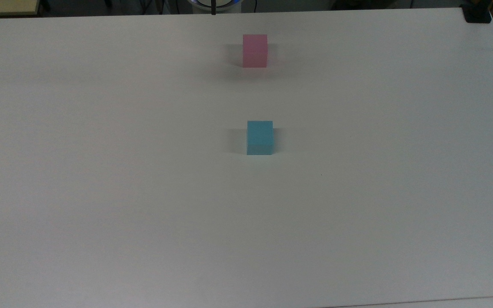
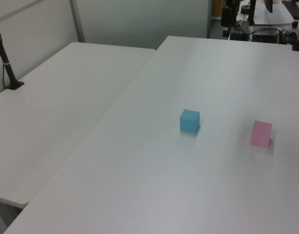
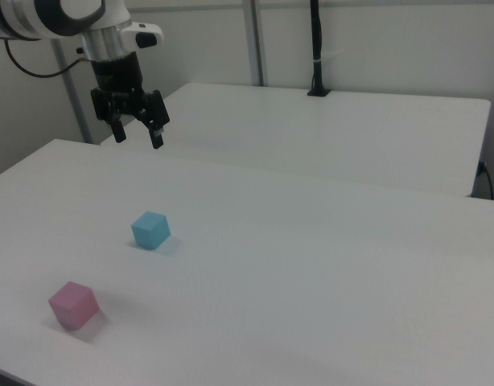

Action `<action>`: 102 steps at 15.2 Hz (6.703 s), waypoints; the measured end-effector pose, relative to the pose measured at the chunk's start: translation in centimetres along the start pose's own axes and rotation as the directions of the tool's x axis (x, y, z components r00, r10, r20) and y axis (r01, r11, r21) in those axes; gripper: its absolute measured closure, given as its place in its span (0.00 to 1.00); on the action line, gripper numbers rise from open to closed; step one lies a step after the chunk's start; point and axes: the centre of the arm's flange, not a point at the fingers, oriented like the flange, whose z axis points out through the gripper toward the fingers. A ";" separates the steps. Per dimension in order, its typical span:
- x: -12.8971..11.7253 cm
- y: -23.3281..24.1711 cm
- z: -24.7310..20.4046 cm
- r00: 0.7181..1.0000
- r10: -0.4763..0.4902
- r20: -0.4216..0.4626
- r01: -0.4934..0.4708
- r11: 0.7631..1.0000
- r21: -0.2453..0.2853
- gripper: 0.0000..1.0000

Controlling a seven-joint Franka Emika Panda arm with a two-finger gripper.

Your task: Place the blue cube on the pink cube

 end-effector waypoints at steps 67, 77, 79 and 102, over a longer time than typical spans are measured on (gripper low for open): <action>8.5 -15.9 28.5 0.995 -0.097 -0.006 0.097 0.995 -0.012 0.40; 6.9 -13.6 10.0 0.996 -0.091 -0.012 0.091 0.996 -0.016 0.40; 6.5 -13.2 6.4 0.996 -0.086 -0.031 0.086 0.996 -0.013 0.40; -14.3 -15.2 4.9 0.980 -0.190 0.052 0.189 0.982 0.018 0.40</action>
